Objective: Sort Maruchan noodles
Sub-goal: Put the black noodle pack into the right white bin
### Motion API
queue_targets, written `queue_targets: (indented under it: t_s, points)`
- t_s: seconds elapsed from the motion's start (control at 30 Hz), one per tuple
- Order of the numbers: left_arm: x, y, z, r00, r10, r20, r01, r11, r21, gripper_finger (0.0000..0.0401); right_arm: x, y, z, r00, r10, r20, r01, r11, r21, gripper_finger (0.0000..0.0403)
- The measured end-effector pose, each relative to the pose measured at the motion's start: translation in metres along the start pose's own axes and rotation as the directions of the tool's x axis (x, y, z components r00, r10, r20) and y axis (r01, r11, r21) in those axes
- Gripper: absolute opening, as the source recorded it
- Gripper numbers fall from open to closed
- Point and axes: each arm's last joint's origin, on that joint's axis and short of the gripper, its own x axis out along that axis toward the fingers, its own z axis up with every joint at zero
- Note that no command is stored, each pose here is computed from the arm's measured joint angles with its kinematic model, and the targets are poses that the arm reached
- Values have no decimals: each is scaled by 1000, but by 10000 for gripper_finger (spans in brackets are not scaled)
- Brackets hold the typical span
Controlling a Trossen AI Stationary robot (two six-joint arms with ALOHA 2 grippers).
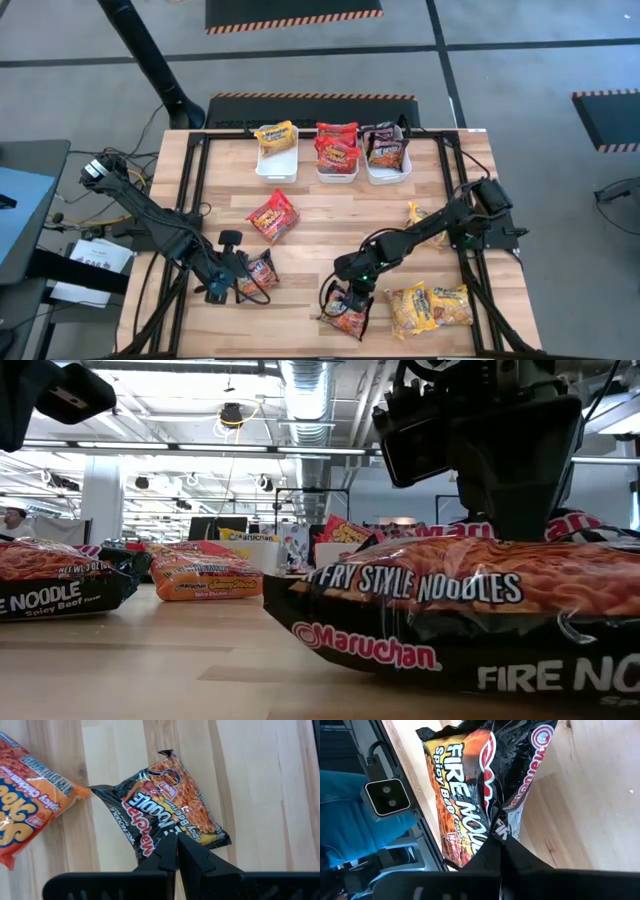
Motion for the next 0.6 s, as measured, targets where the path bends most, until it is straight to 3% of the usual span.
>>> queue_targets:
  t_s: [0.27,0.4,0.6]
  points:
    - [0,0,0,1000,5,3,-5,1000,-1,0,-11,5,-2,1000,10,13,-10,1000,-7,5]
    - [0,2,1,1000,18,9,-18,1000,-8,0,-31,10,-6,997,-18,72,20,999,-27,5]
    - [2,13,6,991,126,45,-121,987,-101,0,-75,8,-14,983,-114,145,121,992,-36,4]
